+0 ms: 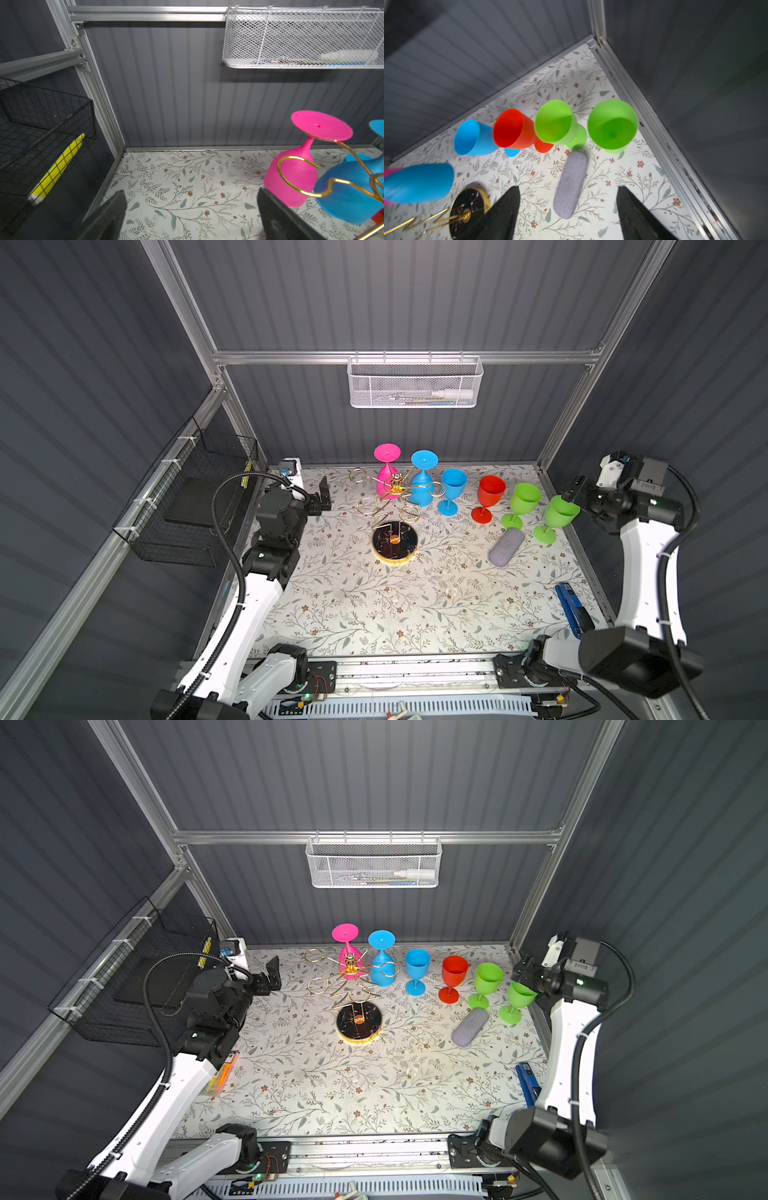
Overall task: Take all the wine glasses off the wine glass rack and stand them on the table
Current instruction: 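Open and raise the right gripper while the left reaches toward the rack, then close the left gripper on the pink glass foot hanging on the rack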
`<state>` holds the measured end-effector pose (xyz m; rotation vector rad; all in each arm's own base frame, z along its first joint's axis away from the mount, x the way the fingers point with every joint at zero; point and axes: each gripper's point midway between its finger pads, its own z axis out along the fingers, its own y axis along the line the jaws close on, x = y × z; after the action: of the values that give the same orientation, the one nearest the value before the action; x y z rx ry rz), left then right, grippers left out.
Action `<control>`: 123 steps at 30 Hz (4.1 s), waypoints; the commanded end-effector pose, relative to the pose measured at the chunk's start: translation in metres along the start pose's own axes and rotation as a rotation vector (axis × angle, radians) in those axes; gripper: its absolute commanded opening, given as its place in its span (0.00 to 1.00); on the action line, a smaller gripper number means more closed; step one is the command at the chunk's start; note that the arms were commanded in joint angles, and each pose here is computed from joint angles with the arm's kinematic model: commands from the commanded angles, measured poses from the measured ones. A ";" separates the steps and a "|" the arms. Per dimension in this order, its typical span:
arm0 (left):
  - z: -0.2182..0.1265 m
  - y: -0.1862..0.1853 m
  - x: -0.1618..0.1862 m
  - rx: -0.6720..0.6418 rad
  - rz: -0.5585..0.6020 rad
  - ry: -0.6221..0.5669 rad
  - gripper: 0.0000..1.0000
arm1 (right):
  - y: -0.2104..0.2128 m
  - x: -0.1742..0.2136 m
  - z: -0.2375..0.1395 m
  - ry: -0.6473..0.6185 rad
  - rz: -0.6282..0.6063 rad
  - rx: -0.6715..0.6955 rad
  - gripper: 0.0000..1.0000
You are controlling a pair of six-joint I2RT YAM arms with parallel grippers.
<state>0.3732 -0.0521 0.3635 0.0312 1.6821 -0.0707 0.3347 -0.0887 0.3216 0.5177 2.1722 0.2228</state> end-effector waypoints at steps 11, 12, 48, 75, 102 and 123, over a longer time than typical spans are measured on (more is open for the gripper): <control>0.027 -0.078 -0.070 0.495 -0.229 0.104 0.93 | 0.090 0.034 -0.042 -0.175 -0.069 -0.478 0.88; 0.032 -0.085 -0.069 0.534 -0.239 0.124 0.93 | 0.095 0.038 -0.042 -0.170 -0.081 -0.489 0.89; 0.147 -0.154 -0.005 0.872 -0.389 0.506 0.65 | 0.191 0.116 -0.028 0.004 -0.203 -0.721 0.92; 0.143 -0.181 0.021 0.915 -0.359 0.595 0.30 | 0.198 0.117 -0.024 0.011 -0.208 -0.726 0.93; 0.124 -0.187 -0.010 0.990 -0.403 0.550 0.00 | 0.193 0.119 -0.029 0.003 -0.204 -0.715 0.95; 0.105 -0.182 -0.046 1.082 -0.511 0.471 0.00 | 0.193 0.115 -0.042 -0.015 -0.201 -0.723 0.95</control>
<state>0.4850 -0.2407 0.3726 0.4157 1.9660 -1.3976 0.2982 0.1359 0.3181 -0.1077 1.9577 0.8411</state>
